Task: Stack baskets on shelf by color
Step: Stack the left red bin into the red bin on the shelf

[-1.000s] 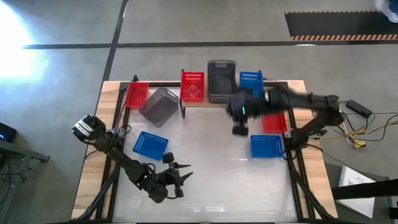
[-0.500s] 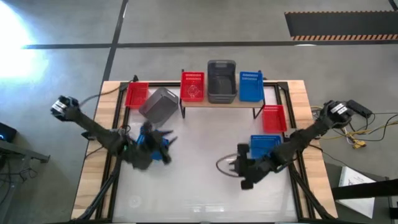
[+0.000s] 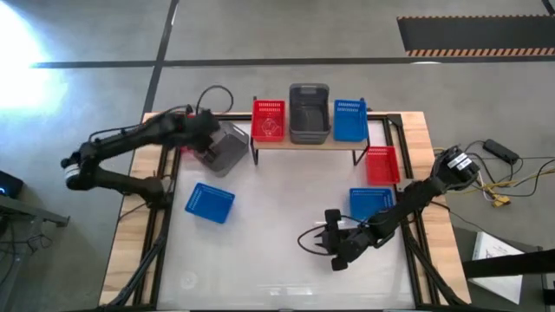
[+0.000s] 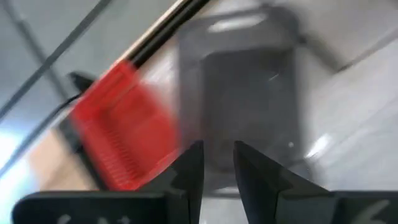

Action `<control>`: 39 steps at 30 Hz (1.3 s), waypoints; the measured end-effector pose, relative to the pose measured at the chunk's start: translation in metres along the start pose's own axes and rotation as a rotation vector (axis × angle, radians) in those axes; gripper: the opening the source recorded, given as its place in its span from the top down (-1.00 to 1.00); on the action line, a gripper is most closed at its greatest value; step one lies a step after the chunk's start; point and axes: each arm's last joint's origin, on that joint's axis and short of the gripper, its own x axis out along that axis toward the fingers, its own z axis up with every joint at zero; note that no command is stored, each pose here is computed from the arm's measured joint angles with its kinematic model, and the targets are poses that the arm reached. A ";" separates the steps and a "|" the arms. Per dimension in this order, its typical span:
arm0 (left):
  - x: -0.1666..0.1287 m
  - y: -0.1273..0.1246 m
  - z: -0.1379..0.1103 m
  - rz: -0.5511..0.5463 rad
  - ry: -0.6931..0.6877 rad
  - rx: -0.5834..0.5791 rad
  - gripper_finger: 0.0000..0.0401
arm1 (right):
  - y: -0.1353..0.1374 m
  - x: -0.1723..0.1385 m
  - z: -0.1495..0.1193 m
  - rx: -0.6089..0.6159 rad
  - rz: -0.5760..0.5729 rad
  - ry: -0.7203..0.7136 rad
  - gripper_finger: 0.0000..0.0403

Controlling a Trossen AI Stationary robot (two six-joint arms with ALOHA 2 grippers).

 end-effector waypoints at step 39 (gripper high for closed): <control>0.149 0.030 -0.024 0.169 0.510 0.642 0.04 | 0.011 -0.001 0.000 -0.018 0.038 -0.051 0.60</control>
